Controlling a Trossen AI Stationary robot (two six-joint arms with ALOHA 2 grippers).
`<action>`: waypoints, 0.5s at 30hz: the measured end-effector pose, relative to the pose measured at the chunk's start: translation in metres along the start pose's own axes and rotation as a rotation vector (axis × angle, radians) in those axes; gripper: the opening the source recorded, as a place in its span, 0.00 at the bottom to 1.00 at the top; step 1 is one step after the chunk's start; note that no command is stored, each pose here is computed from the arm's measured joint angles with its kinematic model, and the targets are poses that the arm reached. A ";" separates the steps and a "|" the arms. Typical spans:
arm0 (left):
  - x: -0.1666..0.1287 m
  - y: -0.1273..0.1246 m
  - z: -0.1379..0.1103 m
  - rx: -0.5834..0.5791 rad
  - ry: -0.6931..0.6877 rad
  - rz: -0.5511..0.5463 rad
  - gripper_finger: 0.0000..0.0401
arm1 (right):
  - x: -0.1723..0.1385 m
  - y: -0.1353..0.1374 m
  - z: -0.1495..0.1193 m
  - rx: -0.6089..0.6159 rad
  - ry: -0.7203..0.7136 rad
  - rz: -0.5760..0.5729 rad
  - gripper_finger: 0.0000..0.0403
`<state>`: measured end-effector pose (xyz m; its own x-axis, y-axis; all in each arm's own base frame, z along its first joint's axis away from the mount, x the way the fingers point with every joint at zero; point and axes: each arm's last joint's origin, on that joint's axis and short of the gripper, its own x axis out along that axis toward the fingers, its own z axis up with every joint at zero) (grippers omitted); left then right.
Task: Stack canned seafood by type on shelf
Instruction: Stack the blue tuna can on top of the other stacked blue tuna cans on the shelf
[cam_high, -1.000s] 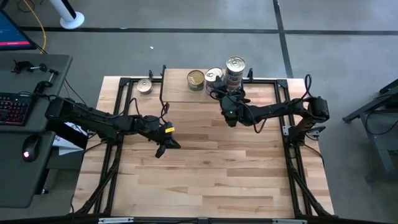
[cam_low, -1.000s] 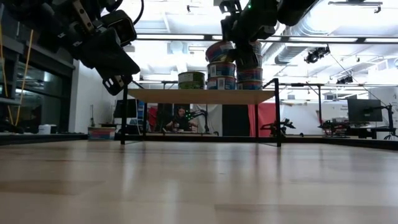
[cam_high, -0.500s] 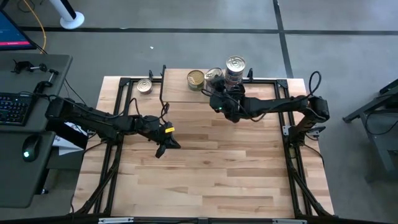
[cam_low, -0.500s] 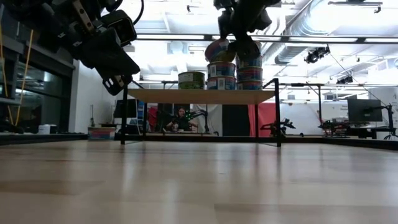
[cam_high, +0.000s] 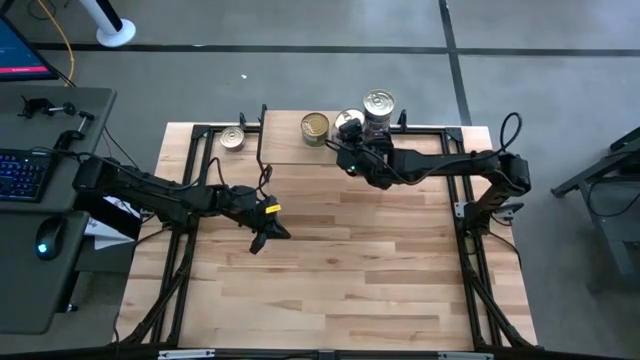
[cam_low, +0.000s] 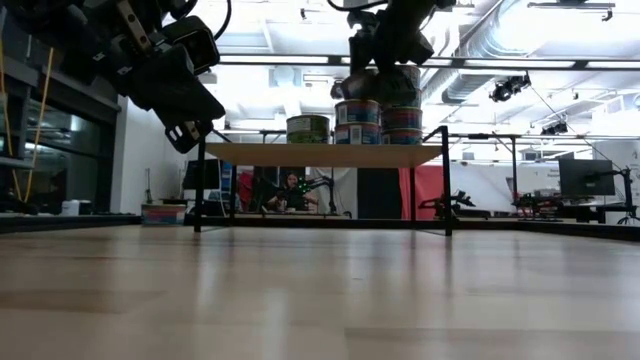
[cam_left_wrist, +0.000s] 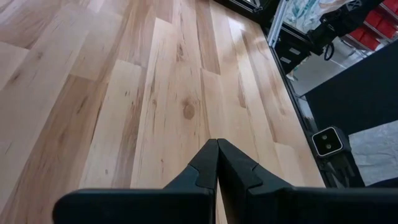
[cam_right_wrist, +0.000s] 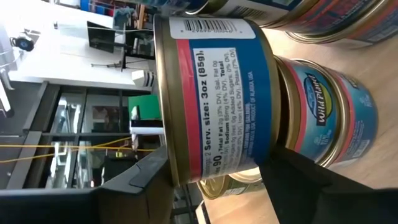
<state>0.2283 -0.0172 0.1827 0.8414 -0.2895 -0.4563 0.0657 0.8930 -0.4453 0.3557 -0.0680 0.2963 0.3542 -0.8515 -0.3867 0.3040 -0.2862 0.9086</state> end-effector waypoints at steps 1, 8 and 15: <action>0.000 0.000 0.000 0.000 0.000 0.000 0.00 | 0.000 0.000 0.000 0.004 0.000 -0.001 0.50; 0.000 0.000 0.000 0.000 0.000 0.000 0.00 | 0.000 0.001 -0.001 0.001 0.020 0.003 0.50; 0.000 0.000 0.000 0.035 0.000 0.000 0.00 | 0.001 0.007 -0.009 -0.048 0.146 0.035 0.50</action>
<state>0.2283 -0.0172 0.1827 0.8416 -0.2893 -0.4561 0.0846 0.9046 -0.4177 0.3657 -0.0669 0.3014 0.4889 -0.7867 -0.3769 0.3298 -0.2333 0.9148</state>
